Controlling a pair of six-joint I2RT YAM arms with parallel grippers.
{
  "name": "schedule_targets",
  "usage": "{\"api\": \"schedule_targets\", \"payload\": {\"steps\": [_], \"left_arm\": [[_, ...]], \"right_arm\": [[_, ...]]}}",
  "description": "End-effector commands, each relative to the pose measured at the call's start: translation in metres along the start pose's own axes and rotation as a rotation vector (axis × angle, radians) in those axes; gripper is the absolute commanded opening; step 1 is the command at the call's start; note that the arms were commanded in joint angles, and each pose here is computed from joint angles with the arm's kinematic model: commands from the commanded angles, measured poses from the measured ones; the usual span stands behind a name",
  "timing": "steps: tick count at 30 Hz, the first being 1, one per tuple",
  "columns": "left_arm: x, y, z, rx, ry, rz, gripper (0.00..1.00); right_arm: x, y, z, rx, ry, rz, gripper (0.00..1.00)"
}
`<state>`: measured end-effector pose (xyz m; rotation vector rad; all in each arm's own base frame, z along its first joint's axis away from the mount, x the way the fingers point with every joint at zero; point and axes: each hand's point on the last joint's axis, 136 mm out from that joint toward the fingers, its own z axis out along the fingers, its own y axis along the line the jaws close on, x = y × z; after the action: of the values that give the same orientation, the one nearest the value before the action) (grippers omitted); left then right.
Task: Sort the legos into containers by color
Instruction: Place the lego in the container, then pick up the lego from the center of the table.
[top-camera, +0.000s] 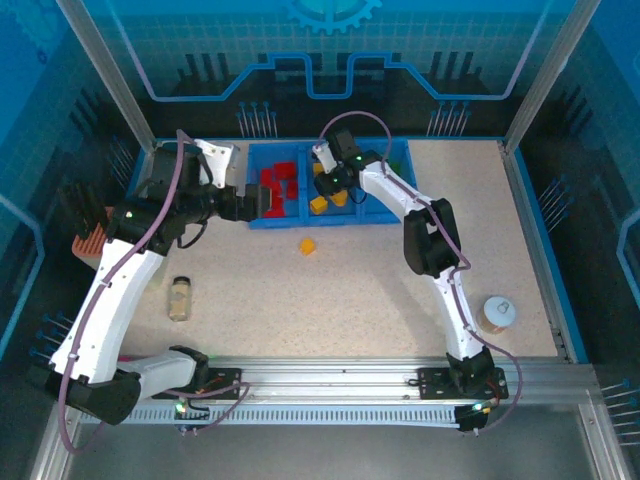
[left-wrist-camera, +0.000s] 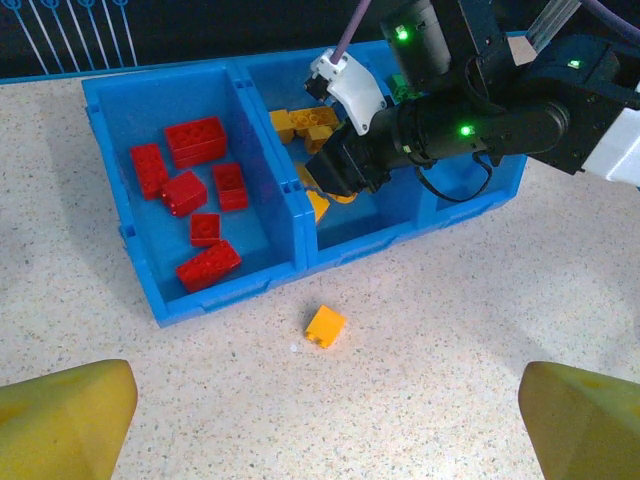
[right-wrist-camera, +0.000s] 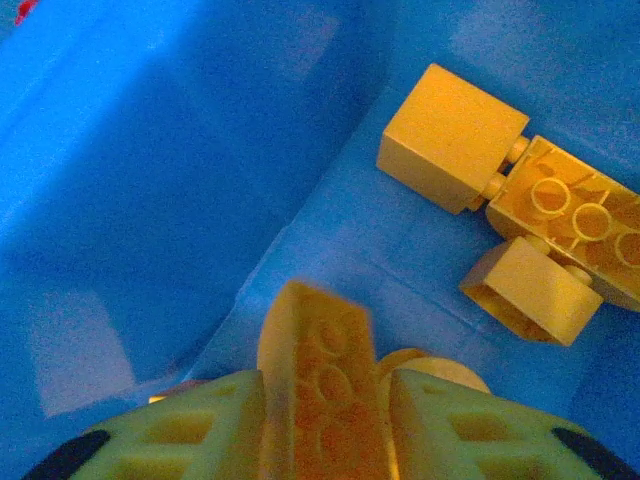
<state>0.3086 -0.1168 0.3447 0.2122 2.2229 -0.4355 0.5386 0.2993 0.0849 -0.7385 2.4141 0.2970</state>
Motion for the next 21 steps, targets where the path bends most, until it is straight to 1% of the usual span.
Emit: {"api": "schedule_targets", "payload": {"steps": [1, 2, 7, 12, 17, 21], "left_arm": [[0.006, 0.000, -0.006, 0.004, 0.010, -0.017, 0.99], [0.005, 0.000, -0.006, 0.004, 0.007, -0.021, 0.99], [0.000, -0.002, -0.007, 0.017, -0.022, -0.048, 0.99], [-0.003, -0.008, -0.008, 0.052, -0.043, -0.043, 0.99], [-0.007, -0.017, -0.019, 0.101, -0.086, -0.051, 0.99], [-0.008, -0.020, -0.029, 0.113, -0.141, -0.023, 0.99]], "right_arm": [[-0.016, 0.006, -0.029, 0.005, -0.056, -0.031, 0.45], [-0.023, 0.008, -0.043, 0.011, -0.084, -0.034, 0.47], [-0.026, 0.025, -0.069, 0.043, -0.135, -0.083, 0.49], [-0.023, 0.044, -0.095, 0.061, -0.140, -0.099, 0.50], [0.002, 0.077, -0.115, 0.045, -0.092, -0.082, 0.55], [0.044, 0.116, -0.120, -0.024, -0.040, -0.013, 0.60]]}}
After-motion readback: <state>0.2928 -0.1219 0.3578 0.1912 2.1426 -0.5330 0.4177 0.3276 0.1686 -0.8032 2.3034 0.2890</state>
